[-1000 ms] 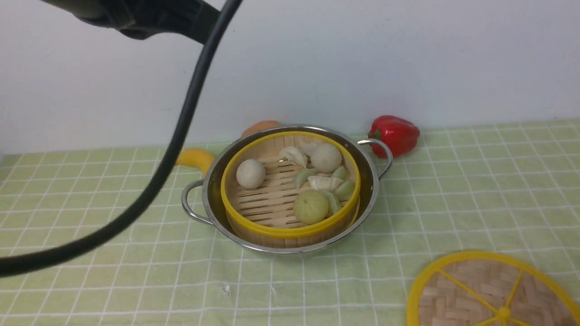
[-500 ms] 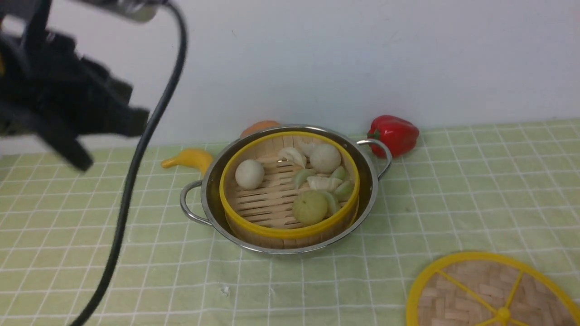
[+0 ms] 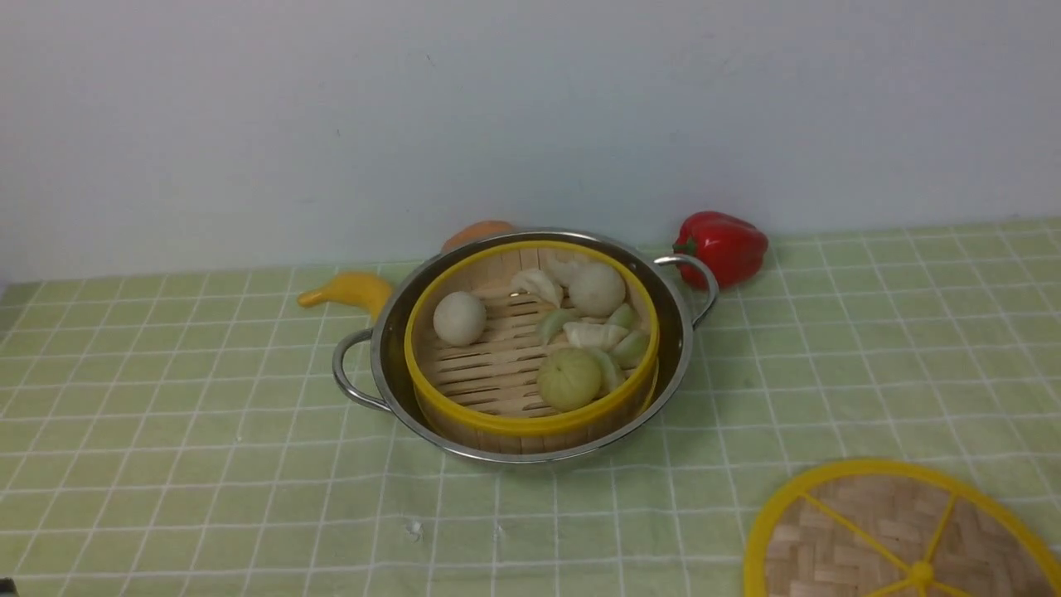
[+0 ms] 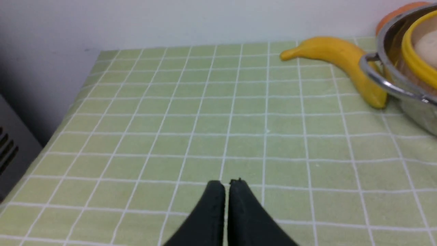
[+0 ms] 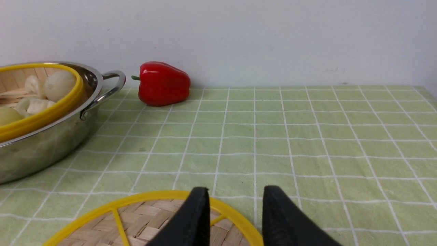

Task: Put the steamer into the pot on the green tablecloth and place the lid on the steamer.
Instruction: 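Move the gripper down to the bamboo steamer lid and grasp its center knob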

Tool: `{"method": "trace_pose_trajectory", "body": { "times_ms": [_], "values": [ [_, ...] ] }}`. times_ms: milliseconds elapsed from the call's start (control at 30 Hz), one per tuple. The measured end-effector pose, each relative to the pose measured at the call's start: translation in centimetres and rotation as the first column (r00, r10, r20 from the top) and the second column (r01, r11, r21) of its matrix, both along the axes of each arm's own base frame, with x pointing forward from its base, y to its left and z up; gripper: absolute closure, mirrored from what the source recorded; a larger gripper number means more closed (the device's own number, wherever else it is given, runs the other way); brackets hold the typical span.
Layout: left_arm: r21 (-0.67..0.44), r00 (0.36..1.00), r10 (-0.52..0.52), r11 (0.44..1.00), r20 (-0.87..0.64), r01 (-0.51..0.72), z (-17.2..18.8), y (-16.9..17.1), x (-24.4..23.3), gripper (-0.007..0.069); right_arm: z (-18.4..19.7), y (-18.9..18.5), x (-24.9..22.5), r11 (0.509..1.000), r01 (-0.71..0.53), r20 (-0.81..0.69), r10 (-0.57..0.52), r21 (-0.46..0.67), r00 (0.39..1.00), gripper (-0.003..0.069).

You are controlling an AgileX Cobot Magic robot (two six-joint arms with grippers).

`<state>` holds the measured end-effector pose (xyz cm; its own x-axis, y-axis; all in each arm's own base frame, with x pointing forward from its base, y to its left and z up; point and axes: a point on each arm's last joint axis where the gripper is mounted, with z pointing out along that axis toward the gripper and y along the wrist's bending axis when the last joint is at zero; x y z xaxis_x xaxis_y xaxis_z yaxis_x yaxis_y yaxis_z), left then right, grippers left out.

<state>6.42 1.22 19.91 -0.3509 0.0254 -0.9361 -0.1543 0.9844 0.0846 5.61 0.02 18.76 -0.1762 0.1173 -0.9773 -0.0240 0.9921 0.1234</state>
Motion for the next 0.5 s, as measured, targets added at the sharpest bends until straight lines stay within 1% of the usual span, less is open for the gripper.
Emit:
{"method": "trace_pose_trajectory", "body": {
  "times_ms": [67,167,500],
  "values": [
    [0.002,0.999,0.012,1.000,0.035,-0.012,-1.3,-0.1,-0.7,0.0605,0.0,0.0,0.0,1.000,0.000,0.000,0.000,0.000,1.000,0.0417],
    [0.003,0.998,0.014,1.000,0.058,-0.014,-2.0,-0.1,-1.1,0.0603,0.0,0.0,0.0,1.000,0.000,0.000,0.000,0.000,1.000,0.0417],
    [0.000,0.998,0.014,1.000,0.069,-0.014,-2.1,-0.2,-1.2,0.0582,0.0,0.0,0.0,1.000,0.000,0.001,0.000,-0.001,1.000,0.0417]
  ]
}}
